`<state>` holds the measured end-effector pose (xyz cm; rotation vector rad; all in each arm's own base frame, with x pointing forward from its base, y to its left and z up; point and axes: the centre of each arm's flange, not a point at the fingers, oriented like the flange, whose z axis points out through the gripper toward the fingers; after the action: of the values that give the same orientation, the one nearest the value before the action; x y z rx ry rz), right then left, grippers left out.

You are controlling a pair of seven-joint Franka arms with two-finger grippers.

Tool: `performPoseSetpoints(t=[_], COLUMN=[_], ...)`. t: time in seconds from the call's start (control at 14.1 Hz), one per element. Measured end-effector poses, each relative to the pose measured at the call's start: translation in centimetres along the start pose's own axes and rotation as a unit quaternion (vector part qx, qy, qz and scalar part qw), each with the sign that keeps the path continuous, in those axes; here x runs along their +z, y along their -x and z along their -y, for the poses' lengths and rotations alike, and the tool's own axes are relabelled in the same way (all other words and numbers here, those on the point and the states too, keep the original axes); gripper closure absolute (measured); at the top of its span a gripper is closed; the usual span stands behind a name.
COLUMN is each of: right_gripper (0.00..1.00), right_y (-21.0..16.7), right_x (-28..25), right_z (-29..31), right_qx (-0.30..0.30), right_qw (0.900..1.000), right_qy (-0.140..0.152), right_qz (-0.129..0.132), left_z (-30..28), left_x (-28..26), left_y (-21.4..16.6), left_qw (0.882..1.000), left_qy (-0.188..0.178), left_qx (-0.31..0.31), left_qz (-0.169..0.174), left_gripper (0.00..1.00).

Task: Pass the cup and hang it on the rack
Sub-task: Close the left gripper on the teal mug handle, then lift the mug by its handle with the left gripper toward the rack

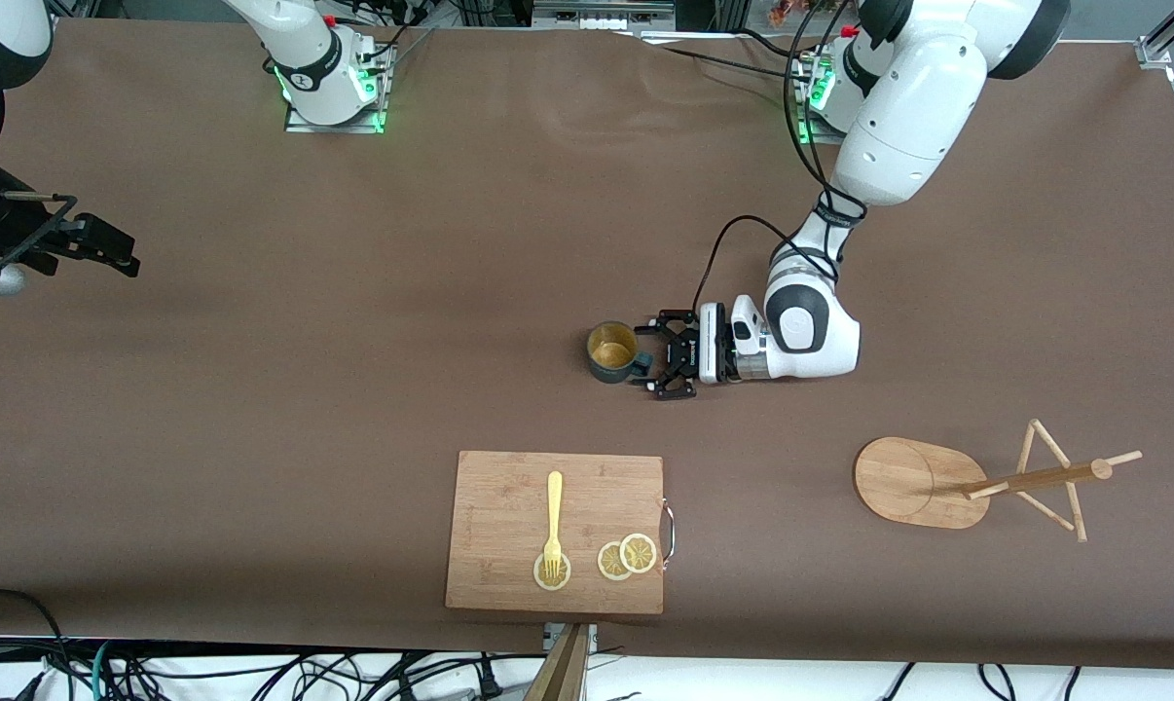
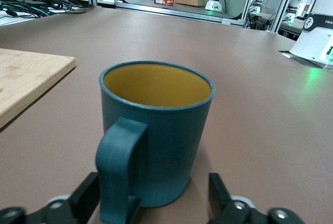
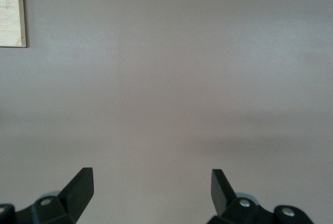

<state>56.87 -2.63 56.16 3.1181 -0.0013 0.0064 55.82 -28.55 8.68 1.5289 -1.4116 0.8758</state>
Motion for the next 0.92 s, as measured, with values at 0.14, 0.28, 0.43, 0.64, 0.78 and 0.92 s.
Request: performPoseSetpoints(t=[0.14,0.28,0.43,0.64,0.78,0.92], right_gripper=[0.00,0.00,0.00,0.00,0.00,0.00], right_y=[0.0,0.0,0.0,0.0,0.0,0.0], right_x=[0.0,0.0,0.0,0.0,0.0,0.0], right_z=[0.0,0.0,0.0,0.0,0.0,0.0], right_qx=[0.000,0.000,0.000,0.000,0.000,0.000], right_qw=[1.000,1.000,1.000,1.000,1.000,1.000], right_qy=[0.000,0.000,0.000,0.000,0.000,0.000], right_qz=[0.000,0.000,0.000,0.000,0.000,0.000], left_z=[0.0,-0.1,0.0,0.6,1.5,2.5], left_x=[0.0,-0.1,-0.3,-1.4,-3.2,-5.6], left_y=[0.1,0.2,0.3,0.7,0.5,-1.1], left_qw=[1.000,1.000,1.000,1.000,0.997,0.992], left_qy=[-0.001,-0.002,-0.004,-0.014,-0.026,-0.012], left_qx=[0.003,0.005,0.005,-0.013,-0.066,-0.124], left_qz=[0.001,0.002,0.003,0.001,-0.006,-0.015], left_gripper=[0.42,0.60,0.80,0.79,0.79,0.79])
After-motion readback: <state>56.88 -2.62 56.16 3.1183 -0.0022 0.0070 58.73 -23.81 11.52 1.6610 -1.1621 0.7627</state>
